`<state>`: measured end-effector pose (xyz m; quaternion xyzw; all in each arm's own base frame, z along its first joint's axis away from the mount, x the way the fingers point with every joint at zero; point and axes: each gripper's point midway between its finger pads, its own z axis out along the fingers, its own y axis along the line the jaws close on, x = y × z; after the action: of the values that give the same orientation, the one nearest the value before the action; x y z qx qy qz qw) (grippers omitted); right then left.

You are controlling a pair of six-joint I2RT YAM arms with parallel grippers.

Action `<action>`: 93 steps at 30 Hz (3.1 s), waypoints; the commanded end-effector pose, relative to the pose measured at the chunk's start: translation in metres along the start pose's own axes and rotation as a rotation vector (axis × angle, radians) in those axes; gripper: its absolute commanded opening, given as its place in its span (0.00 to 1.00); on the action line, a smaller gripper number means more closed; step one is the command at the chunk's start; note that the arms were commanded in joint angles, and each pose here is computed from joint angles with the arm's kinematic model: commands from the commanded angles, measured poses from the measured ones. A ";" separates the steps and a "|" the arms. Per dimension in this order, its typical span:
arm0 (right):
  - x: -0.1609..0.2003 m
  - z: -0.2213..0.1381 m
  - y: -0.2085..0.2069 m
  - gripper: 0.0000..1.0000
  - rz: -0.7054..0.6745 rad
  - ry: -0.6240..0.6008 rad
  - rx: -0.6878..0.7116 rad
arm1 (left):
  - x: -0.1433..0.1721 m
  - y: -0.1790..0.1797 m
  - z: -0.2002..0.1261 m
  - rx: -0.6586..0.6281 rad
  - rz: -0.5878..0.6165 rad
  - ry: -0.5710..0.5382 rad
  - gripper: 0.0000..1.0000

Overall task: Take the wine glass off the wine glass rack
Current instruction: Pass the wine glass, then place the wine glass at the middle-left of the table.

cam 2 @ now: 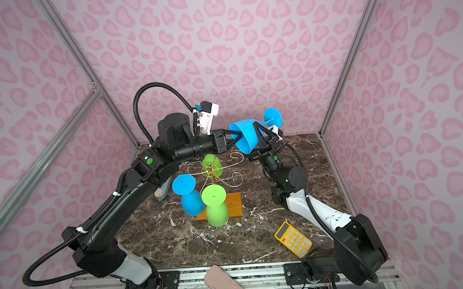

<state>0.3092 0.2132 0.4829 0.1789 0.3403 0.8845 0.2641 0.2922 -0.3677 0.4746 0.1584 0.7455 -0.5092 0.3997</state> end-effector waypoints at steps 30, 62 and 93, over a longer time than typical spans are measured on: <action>0.020 -0.009 0.010 0.90 -0.107 0.054 0.064 | -0.054 -0.017 -0.050 0.095 -0.037 -0.184 0.04; -0.050 -0.105 0.019 0.97 -0.663 -0.060 0.707 | -0.095 0.149 -0.256 -0.555 -0.208 -0.346 0.04; -0.058 -0.132 -0.013 0.98 -0.682 0.011 0.844 | 0.042 0.293 -0.262 -1.006 -0.359 0.271 0.03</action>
<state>0.2953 0.1191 0.3776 0.1534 0.7001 0.5416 0.4394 0.3490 -0.0166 0.3129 -0.1360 0.9424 -0.1567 0.2625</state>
